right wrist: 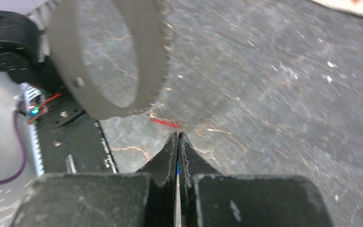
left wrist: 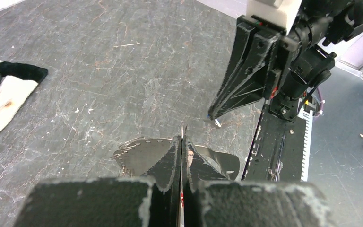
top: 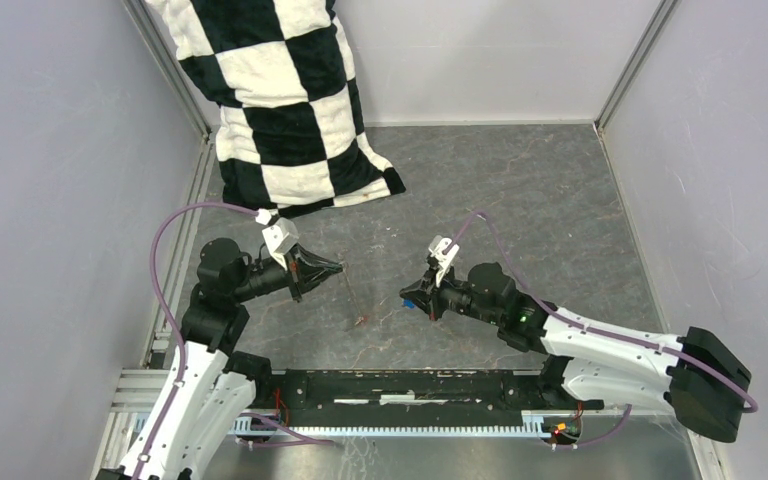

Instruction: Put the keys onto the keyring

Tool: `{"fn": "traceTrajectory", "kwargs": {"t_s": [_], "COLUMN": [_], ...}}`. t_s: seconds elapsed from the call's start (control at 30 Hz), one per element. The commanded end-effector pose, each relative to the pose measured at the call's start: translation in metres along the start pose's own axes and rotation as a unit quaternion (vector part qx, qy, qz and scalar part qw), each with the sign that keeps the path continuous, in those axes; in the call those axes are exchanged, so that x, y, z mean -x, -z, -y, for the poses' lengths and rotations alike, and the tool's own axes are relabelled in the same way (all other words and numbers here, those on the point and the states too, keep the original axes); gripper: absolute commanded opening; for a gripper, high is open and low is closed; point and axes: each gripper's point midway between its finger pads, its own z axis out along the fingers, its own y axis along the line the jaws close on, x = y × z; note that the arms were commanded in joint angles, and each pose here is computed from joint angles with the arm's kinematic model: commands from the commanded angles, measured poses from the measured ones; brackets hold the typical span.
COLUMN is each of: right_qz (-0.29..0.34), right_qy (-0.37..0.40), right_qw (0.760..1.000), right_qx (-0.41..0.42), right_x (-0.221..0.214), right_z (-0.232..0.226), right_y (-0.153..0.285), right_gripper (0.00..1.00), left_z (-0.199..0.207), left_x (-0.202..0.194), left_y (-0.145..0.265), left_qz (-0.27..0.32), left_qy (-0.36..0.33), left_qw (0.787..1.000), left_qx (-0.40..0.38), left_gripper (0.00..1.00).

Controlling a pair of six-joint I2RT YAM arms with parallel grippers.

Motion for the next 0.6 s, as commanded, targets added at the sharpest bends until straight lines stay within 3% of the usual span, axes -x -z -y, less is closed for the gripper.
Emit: {"fn": "traceTrajectory", "kwargs": {"t_s": [0.0, 0.57], "right_qz": [0.051, 0.157], "right_qy": [0.041, 0.039], "right_qw": [0.99, 0.952], "right_qx": [0.123, 0.259], "right_x": [0.049, 0.136], "right_z": [-0.051, -0.116], "right_y": [0.007, 0.005], "right_gripper": [0.01, 0.01], "left_z": [0.01, 0.035], "left_x": [0.009, 0.01], "left_y": [0.001, 0.004], "left_qz": [0.024, 0.035], "left_qy": [-0.016, -0.011], "left_qw": [0.999, 0.996], "left_qx": [-0.025, -0.085], "left_gripper": [0.02, 0.02]}}
